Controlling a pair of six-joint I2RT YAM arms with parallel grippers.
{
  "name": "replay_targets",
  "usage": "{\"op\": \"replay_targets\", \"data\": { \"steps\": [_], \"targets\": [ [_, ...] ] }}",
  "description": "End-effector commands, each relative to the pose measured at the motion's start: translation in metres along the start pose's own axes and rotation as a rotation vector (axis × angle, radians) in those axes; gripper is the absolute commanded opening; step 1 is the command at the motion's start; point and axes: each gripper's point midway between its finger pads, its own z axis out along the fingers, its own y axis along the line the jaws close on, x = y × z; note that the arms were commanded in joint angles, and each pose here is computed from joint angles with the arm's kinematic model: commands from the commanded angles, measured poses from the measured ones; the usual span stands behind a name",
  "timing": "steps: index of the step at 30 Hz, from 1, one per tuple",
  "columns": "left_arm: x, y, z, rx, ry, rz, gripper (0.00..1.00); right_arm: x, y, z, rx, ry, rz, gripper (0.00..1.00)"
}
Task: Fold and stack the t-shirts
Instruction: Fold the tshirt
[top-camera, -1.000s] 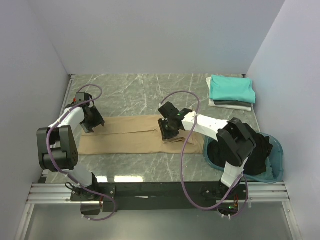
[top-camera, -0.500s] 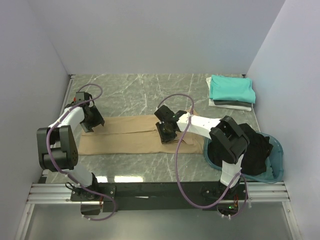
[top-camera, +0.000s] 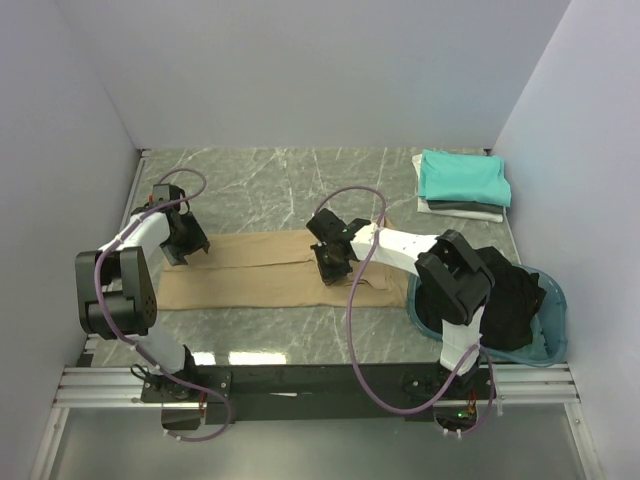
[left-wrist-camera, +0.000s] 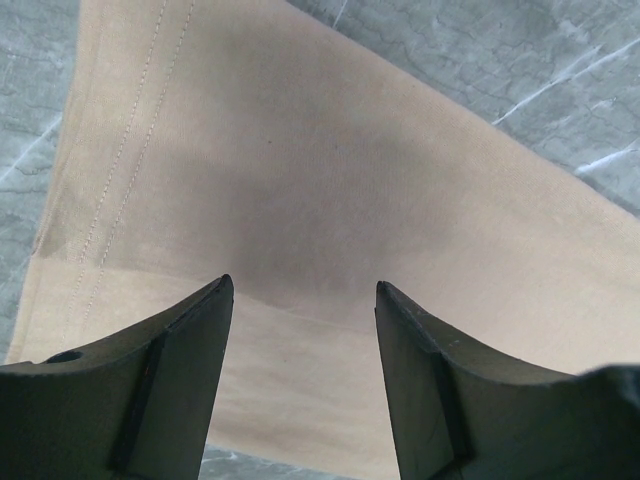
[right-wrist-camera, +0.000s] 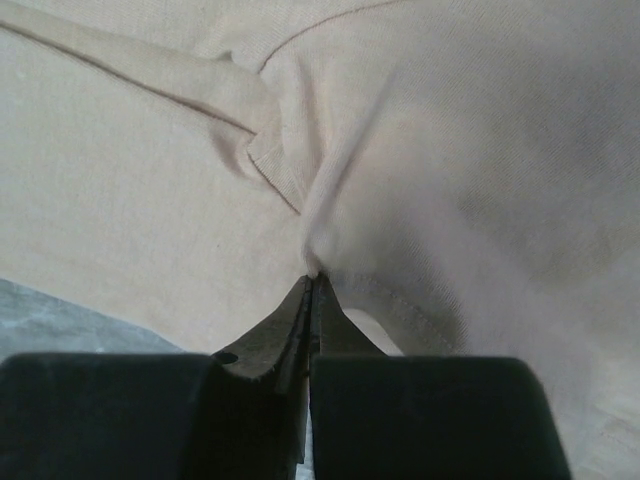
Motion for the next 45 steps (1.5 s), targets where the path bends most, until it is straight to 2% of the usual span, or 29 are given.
{"op": "replay_targets", "data": {
  "steps": [1,6,18,20,21,25,27,33,41,45],
  "targets": [
    [-0.017,-0.005,-0.005,0.014,-0.045,0.017,0.65,-0.008,0.012,-0.019,-0.037,-0.011,-0.004,0.0],
    [-0.014,-0.004,-0.003,0.017,-0.036,0.013,0.64,-0.007,0.028,-0.032,-0.118,0.013,-0.003,0.0],
    [-0.012,-0.003,0.0,0.019,-0.025,0.011,0.65,-0.002,0.043,-0.02,-0.182,0.076,-0.006,0.0],
    [-0.012,-0.003,0.0,0.02,-0.028,0.014,0.64,-0.004,0.042,-0.019,-0.175,0.076,-0.002,0.06],
    [-0.013,-0.003,0.0,0.019,-0.029,0.014,0.64,-0.006,0.042,-0.021,-0.172,0.068,0.001,0.16],
    [-0.016,-0.005,0.001,0.021,-0.028,0.008,0.65,-0.026,0.034,-0.037,-0.137,-0.006,0.033,0.36],
    [-0.02,-0.009,0.002,0.026,-0.027,0.001,0.65,-0.037,0.025,-0.044,-0.113,-0.042,0.057,0.4],
    [-0.034,-0.016,0.0,0.033,-0.04,-0.025,0.64,-0.085,-0.046,-0.074,0.015,-0.2,0.174,0.52],
    [-0.041,-0.017,0.004,0.031,-0.053,-0.069,0.65,-0.13,-0.161,-0.084,0.264,-0.286,0.308,0.52],
    [-0.044,-0.019,0.011,0.024,-0.039,-0.081,0.65,-0.144,-0.186,-0.08,0.314,-0.297,0.319,0.51]
  ]
}}
